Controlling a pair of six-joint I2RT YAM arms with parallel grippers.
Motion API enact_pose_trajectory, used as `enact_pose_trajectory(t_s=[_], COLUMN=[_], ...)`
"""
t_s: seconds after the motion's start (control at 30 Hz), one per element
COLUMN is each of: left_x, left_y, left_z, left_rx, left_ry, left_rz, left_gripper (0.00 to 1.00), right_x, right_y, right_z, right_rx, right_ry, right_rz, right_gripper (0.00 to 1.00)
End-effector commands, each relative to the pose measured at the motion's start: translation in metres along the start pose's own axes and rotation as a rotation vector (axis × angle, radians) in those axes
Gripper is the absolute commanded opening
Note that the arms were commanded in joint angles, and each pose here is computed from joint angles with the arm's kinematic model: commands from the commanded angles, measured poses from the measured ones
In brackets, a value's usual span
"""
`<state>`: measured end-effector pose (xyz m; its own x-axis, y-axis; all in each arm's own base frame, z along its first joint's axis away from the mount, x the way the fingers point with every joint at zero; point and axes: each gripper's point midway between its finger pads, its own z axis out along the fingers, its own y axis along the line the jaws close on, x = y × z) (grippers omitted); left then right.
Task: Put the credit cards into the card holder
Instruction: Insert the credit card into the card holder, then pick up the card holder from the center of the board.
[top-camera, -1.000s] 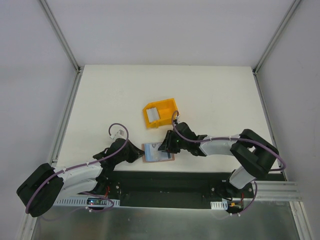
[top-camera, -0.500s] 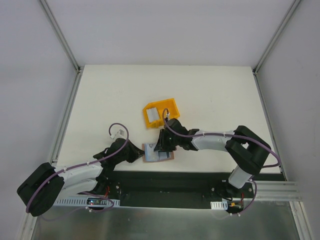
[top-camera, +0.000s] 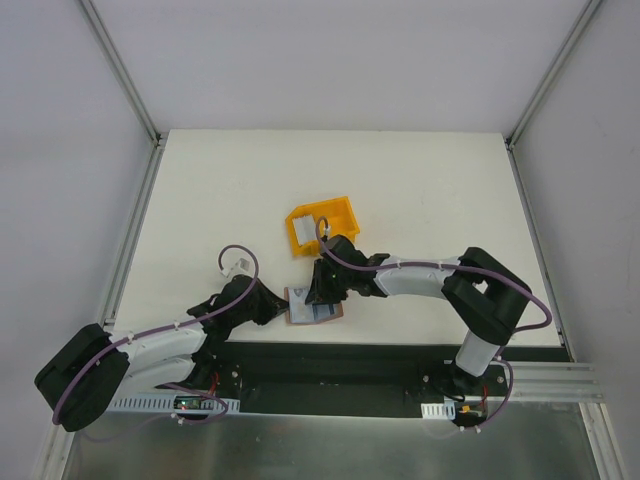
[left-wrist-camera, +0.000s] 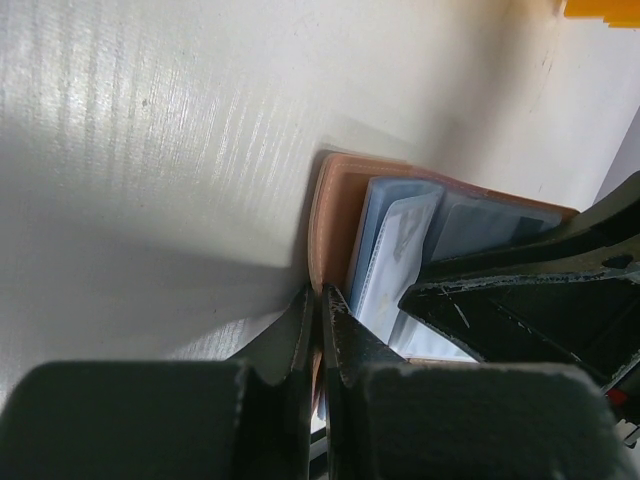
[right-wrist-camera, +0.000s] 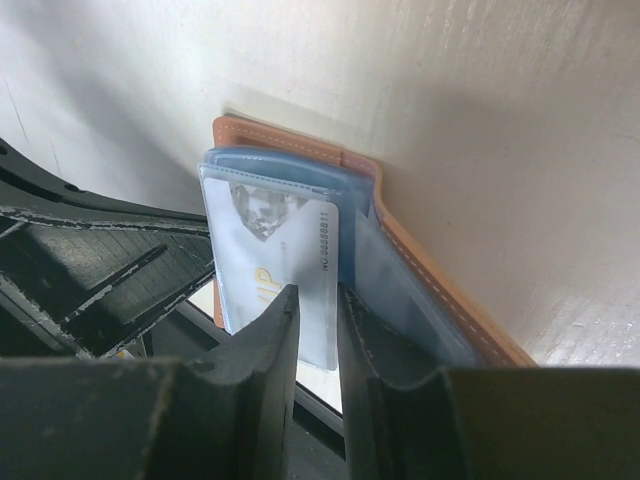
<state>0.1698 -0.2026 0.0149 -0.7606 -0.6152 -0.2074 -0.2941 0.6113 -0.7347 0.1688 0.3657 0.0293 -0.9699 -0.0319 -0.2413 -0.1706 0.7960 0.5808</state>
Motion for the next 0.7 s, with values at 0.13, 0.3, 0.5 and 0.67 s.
enact_pose_trajectory(t_s=[0.13, 0.3, 0.5, 0.67], left_x=[0.003, 0.004, 0.004, 0.008], left_y=[0.021, 0.020, 0.012, -0.007], left_z=[-0.002, -0.004, -0.009, -0.018], left_rx=[-0.071, -0.057, -0.026, 0.026], left_ry=[0.011, 0.015, 0.018, 0.053], left_rz=[0.019, 0.018, 0.000, -0.054], left_gripper=[0.00, 0.00, 0.00, 0.00], right_x=[-0.004, -0.006, -0.010, -0.011], right_y=[0.012, 0.017, 0.034, 0.048], right_z=[-0.006, -0.012, -0.027, -0.038], right_rx=[-0.040, -0.072, -0.145, -0.200], right_ry=[-0.001, -0.016, -0.041, -0.048], right_rz=[-0.010, -0.009, -0.004, 0.009], right_gripper=[0.23, 0.19, 0.18, 0.18])
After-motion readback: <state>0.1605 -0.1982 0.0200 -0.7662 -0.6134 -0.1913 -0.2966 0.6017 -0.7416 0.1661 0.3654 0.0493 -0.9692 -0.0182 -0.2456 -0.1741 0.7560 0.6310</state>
